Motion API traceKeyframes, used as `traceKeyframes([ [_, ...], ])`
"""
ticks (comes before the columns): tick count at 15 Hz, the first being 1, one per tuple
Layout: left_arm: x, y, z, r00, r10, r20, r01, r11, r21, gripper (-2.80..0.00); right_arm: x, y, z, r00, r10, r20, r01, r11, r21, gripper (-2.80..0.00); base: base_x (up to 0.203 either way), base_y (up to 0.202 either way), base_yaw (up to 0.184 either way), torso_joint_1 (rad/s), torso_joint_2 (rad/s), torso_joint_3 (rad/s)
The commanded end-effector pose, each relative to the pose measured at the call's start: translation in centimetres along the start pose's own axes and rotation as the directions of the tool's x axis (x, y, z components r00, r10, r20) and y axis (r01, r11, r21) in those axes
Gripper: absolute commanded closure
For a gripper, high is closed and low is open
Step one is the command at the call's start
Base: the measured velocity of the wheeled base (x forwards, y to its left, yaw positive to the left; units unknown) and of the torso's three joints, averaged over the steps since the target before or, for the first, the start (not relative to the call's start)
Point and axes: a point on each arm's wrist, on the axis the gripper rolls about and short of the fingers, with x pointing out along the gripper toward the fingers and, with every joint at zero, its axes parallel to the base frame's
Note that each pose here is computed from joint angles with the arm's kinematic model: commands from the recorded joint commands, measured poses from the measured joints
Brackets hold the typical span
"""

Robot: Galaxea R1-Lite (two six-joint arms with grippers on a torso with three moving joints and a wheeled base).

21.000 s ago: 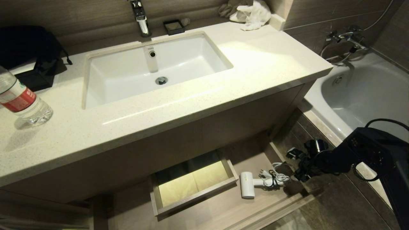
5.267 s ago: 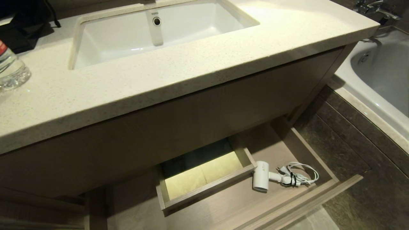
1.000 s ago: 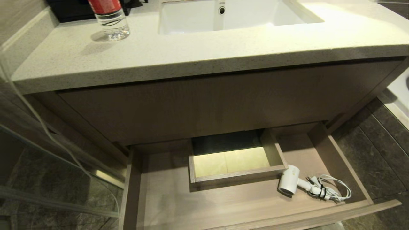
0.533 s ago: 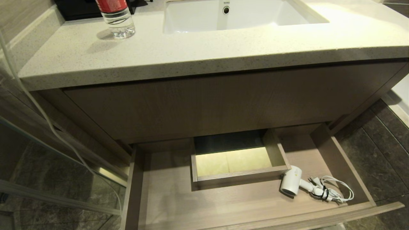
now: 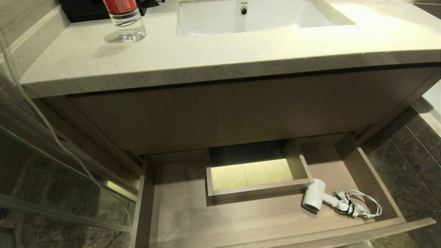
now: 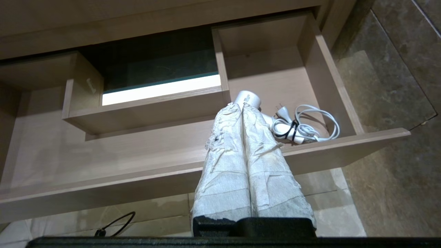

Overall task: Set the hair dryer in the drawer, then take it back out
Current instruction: Close the drawer

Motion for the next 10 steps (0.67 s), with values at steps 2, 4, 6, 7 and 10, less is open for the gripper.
traceKeyframes([
  [2,0.01,0.00,-0.02,1.000,0.001,0.000,-0.001,1.000,-0.002,0.00,0.02,0.00,-0.03,1.000,0.001,-0.002,-0.001,1.000,0.000,0.00,0.000,0.000,0.000,0.000,0.00,0.000],
  [4,0.01,0.00,-0.02,1.000,0.002,0.000,-0.002,1.000,-0.001,0.00,0.01,0.00,0.00,1.000,0.001,-0.002,-0.001,1.000,0.000,0.00,0.005,-0.009,0.106,0.004,0.00,0.005],
  [6,0.01,0.00,-0.02,1.000,0.001,-0.001,-0.001,1.000,-0.003,0.00,0.02,0.00,-0.03,1.000,0.002,-0.003,-0.002,1.000,0.000,0.00,-0.001,-0.006,0.170,0.004,0.00,0.004],
  [7,0.01,0.00,-0.02,1.000,0.001,0.000,-0.001,1.000,-0.005,0.00,0.02,0.00,-0.05,1.000,0.002,-0.004,-0.002,1.000,0.000,0.00,0.000,-0.006,0.161,-0.002,0.00,0.002],
  [10,0.01,0.00,-0.02,1.000,0.001,0.000,-0.001,1.000,-0.005,0.00,0.02,-0.02,-0.05,1.000,-0.006,-0.005,0.006,1.000,0.003,0.00,-0.002,-0.003,0.066,0.001,0.00,0.002],
])
